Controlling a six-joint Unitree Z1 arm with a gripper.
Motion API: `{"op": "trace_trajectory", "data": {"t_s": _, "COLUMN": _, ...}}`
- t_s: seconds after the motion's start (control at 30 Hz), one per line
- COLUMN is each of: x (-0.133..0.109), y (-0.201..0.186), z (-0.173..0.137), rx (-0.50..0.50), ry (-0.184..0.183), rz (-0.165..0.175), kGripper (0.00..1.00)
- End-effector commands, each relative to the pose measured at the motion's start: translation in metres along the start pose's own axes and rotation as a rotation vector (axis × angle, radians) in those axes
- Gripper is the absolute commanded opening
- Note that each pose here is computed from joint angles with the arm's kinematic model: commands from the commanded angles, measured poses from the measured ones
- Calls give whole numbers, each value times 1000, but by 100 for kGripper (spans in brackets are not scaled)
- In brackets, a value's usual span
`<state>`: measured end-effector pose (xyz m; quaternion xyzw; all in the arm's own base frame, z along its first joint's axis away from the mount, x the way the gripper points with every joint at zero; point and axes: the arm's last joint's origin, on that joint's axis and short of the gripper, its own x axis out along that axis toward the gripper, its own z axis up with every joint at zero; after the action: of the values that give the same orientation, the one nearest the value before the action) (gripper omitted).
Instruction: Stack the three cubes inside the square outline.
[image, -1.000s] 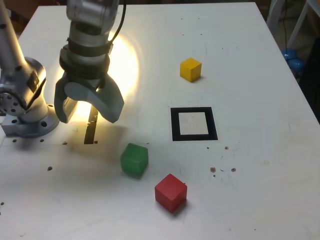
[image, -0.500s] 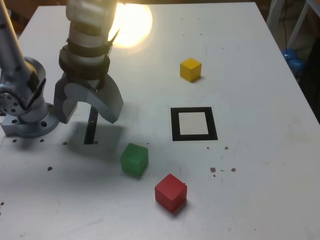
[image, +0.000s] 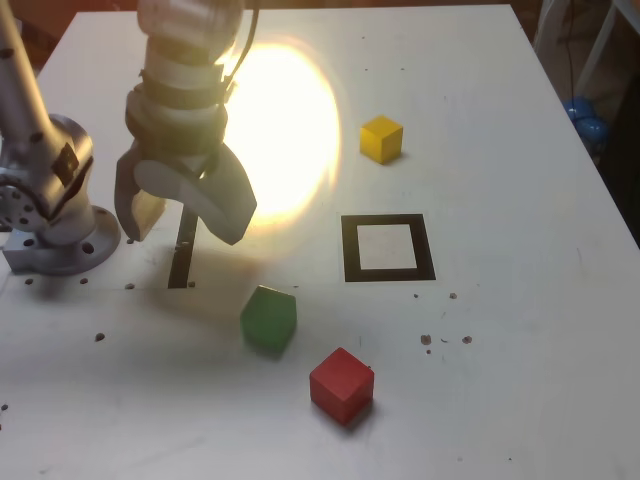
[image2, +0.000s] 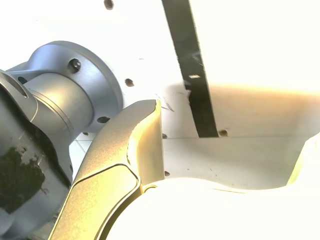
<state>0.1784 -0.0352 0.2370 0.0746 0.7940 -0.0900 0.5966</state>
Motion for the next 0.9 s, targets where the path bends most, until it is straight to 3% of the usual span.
{"op": "trace_trajectory", "data": {"t_s": 0.0, "x": -5, "y": -4, "z": 5, "rx": 24, "ry": 5, "rz": 6, "kGripper": 99}}
{"op": "trace_trajectory", "data": {"t_s": 0.2, "x": -21, "y": -20, "z": 22, "rx": 90, "ry": -4, "rz": 24, "kGripper": 99}}
{"op": "trace_trajectory", "data": {"t_s": 0.47, "x": -44, "y": -47, "z": 51, "rx": 183, "ry": -31, "rz": 73, "kGripper": 98}}
{"op": "trace_trajectory", "data": {"t_s": 0.87, "x": -58, "y": -93, "z": 85, "rx": 291, "ry": -44, "rz": 125, "kGripper": 98}}
